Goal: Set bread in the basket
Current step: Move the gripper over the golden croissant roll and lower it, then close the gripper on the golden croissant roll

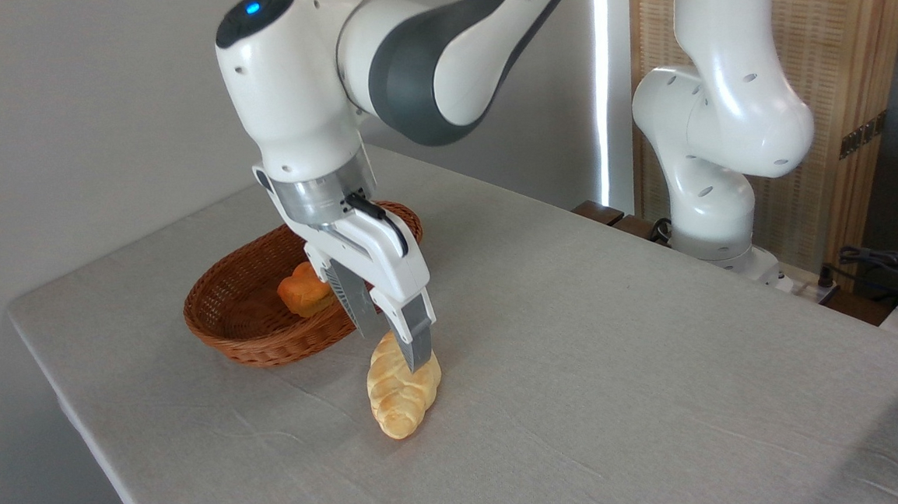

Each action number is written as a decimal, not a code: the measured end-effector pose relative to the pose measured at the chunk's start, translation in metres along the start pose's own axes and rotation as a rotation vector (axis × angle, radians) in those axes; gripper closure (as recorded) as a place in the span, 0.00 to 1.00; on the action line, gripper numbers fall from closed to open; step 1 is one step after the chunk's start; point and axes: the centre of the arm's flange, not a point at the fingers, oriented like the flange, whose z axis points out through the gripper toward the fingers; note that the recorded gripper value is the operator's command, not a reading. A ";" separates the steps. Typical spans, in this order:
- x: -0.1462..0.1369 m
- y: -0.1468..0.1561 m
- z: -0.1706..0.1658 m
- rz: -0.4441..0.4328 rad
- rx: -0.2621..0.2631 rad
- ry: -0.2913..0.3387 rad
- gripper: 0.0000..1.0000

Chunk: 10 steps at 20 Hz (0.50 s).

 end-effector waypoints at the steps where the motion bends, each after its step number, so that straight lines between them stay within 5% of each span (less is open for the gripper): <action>1: 0.000 0.000 0.004 -0.001 -0.001 -0.002 0.00; 10: 0.013 -0.015 0.042 -0.006 0.003 -0.010 0.00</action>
